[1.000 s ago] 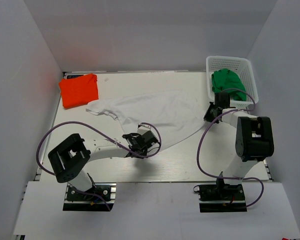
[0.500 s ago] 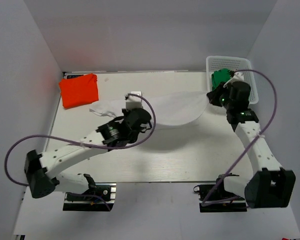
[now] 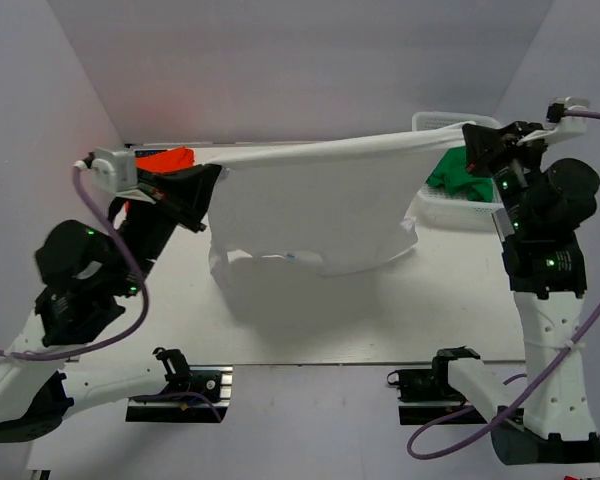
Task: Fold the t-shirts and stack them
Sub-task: Flatten out the tshirt
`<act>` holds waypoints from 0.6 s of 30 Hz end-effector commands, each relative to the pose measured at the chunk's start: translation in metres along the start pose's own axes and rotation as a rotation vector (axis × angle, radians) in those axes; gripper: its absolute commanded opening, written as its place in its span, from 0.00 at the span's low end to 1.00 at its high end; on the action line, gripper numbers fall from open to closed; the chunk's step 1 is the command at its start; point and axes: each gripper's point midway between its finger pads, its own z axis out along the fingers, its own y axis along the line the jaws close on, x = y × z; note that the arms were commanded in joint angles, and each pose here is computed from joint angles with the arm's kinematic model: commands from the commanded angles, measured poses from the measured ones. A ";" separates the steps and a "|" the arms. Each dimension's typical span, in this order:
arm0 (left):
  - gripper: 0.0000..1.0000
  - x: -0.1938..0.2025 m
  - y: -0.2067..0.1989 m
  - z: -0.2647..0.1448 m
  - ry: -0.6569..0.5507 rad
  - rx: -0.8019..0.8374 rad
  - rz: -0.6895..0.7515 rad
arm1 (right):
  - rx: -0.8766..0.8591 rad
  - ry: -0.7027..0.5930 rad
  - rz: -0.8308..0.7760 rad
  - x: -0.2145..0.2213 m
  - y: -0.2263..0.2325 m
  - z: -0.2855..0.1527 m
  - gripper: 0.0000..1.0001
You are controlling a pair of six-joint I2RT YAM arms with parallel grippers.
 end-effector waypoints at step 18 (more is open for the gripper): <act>0.00 -0.095 -0.048 -0.029 -0.055 0.299 0.087 | -0.104 -0.313 -0.118 -0.148 0.061 -0.104 0.00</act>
